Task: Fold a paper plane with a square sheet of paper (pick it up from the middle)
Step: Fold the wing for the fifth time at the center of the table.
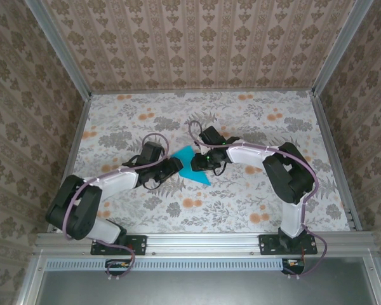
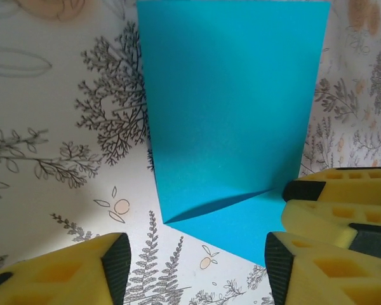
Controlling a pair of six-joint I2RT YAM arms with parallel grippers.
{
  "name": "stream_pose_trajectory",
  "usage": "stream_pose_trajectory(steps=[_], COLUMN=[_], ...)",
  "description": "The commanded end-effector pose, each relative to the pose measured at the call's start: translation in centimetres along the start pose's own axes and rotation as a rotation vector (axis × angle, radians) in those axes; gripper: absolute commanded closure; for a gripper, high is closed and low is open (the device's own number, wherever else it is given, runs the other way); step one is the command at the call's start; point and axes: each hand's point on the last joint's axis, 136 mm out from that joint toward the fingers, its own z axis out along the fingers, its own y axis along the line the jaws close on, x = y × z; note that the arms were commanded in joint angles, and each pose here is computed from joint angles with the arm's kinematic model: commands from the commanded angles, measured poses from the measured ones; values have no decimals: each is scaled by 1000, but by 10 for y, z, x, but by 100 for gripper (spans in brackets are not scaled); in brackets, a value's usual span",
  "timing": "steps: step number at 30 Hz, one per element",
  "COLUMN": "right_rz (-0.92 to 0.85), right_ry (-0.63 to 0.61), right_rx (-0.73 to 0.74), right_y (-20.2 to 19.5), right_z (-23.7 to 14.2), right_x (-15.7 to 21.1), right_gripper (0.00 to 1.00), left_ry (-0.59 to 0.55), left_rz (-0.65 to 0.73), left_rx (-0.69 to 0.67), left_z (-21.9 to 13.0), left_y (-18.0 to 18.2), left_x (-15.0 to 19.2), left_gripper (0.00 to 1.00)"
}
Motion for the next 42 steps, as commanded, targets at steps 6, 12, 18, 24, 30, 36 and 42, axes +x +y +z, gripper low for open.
stream_pose_trajectory(steps=[6, 12, 18, 24, 30, 36, 42], right_rz=[111, 166, 207, 222, 223, 226, 224], right_ry=[57, 64, 67, 68, 69, 72, 67], right_rx=[-41, -79, -112, -116, -120, -116, -129], right_y=[-20, -25, -30, -32, -32, -33, -33], right_z=[13, 16, 17, 16, 16, 18, 17], right_x=[15, 16, 16, 17, 17, 18, 18], right_gripper=[67, 69, 69, 70, 70, 70, 70], left_ry=[23, 41, 70, 71, 84, 76, 62], left_rz=[-25, -56, -60, -70, -85, -115, -109], left_rx=[47, 32, 75, 88, 92, 93, 187], left_z=[13, 19, 27, 30, 35, 37, 36], left_y=[-12, -8, -17, -17, -17, -13, -31], left_x=[3, 7, 10, 7, 8, 7, 1], left_gripper=[55, 59, 66, 67, 66, 63, 75])
